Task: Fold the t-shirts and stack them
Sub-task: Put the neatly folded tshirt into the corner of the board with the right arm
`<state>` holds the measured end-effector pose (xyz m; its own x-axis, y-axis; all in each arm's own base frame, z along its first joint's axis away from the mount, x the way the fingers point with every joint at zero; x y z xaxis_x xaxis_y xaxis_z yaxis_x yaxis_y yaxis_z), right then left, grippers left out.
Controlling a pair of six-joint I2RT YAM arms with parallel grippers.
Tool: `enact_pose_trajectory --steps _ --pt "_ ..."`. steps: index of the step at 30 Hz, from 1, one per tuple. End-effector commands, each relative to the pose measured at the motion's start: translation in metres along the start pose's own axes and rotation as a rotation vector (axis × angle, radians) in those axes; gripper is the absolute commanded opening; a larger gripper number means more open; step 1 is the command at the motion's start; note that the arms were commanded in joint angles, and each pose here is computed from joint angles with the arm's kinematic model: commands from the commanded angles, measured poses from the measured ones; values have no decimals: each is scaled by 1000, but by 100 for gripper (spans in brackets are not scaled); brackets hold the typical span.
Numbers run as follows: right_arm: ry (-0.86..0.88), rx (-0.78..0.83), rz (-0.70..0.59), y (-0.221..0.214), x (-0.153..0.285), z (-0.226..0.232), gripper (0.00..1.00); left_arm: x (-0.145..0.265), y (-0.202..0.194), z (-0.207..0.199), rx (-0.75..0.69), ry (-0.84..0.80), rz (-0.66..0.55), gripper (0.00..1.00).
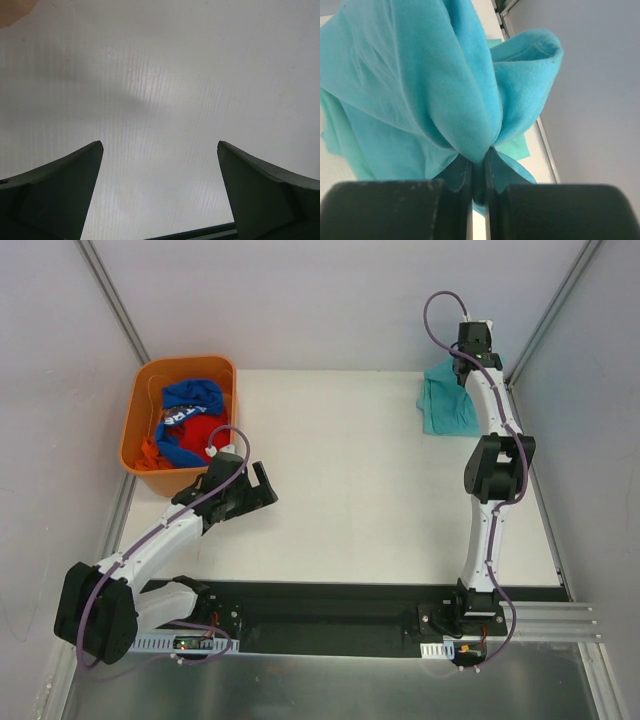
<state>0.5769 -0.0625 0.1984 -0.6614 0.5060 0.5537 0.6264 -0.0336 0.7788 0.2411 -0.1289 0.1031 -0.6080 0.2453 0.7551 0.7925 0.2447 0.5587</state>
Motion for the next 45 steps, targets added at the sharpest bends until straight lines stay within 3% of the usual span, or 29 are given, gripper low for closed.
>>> enact_pose_trajectory --steps 1,10,15,17,20,21,24,33,40,45 --pt "74 -118 23 -6 -20 7 3 1 15 -7 30 -9 -23 99" --pt "133 -289 130 -32 -57 -11 17 -5 17 -10 39 -3 -2 99" --pt "158 -315 150 -36 -65 -17 51 -8 15 -15 40 -22 27 99" --pt "145 -311 137 -31 -63 -25 62 -7 15 -16 40 -30 29 99" --pt "128 -294 102 -17 -50 -36 70 -6 15 -16 39 -31 26 99" --pt "132 -299 81 -8 -40 -41 78 -5 15 -16 40 -33 23 99" --pt "136 -289 63 0 -21 -47 80 -5 14 -16 39 -32 23 99" --pt "156 -43 93 -22 7 16 80 0 15 -14 26 -37 2 99" --pt "72 -28 61 -16 9 12 81 2 13 -12 23 -40 -11 100" --pt "215 -23 58 -11 17 32 79 0 13 -12 26 -42 -15 99"
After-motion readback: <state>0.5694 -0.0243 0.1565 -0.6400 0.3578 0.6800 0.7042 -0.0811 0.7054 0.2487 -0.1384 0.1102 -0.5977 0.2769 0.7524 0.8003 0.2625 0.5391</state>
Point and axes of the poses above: each gripper's point midway between its finger pads, its own x axis back along the fingers, its own z axis along the line the jaws close on, y = z × x, the point moved 2 cm from there along x, back along the fingers, and after that the axes turned 8 degrees about -x, right-handed, at the moved point
